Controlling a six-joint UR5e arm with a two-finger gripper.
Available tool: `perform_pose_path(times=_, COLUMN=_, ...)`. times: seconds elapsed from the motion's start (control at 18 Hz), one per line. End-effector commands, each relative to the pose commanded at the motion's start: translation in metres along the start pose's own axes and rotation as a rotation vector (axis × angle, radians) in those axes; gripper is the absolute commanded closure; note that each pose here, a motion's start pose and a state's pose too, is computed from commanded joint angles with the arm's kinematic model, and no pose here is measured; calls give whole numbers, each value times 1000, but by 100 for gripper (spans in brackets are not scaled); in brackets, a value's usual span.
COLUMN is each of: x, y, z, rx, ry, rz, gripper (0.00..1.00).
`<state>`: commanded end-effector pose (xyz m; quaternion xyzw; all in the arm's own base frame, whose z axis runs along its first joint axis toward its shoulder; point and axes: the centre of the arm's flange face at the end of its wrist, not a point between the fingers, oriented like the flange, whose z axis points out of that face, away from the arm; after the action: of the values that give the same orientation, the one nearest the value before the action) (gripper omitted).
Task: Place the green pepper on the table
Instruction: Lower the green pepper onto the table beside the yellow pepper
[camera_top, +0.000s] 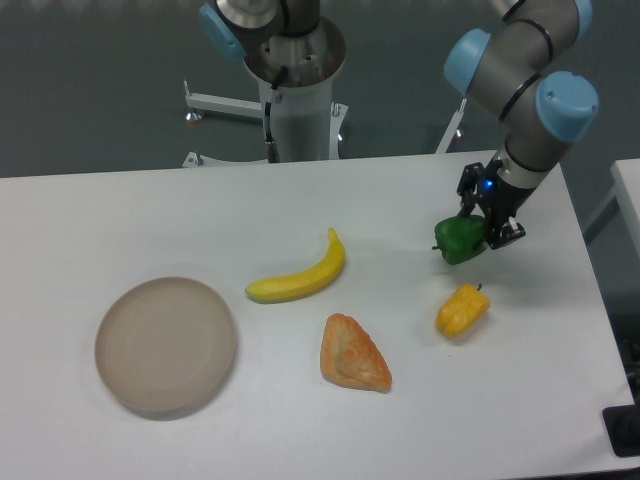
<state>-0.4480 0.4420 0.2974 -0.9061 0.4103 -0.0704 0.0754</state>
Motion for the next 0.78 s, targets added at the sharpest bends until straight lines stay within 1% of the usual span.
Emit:
perform_pose_path(times=0.11, x=2, y=-1, z=5, rx=28, ry=2, rz=-7, gripper=56)
perform_pose_path(times=0.28, x=6, y=-1, z=14, rx=40, ry=16, rz=-10, gripper=56)
perform_pose_path(times=0.78, x=11, y=-4, z=29, rx=82, ry=26, rz=-15, gripper=56)
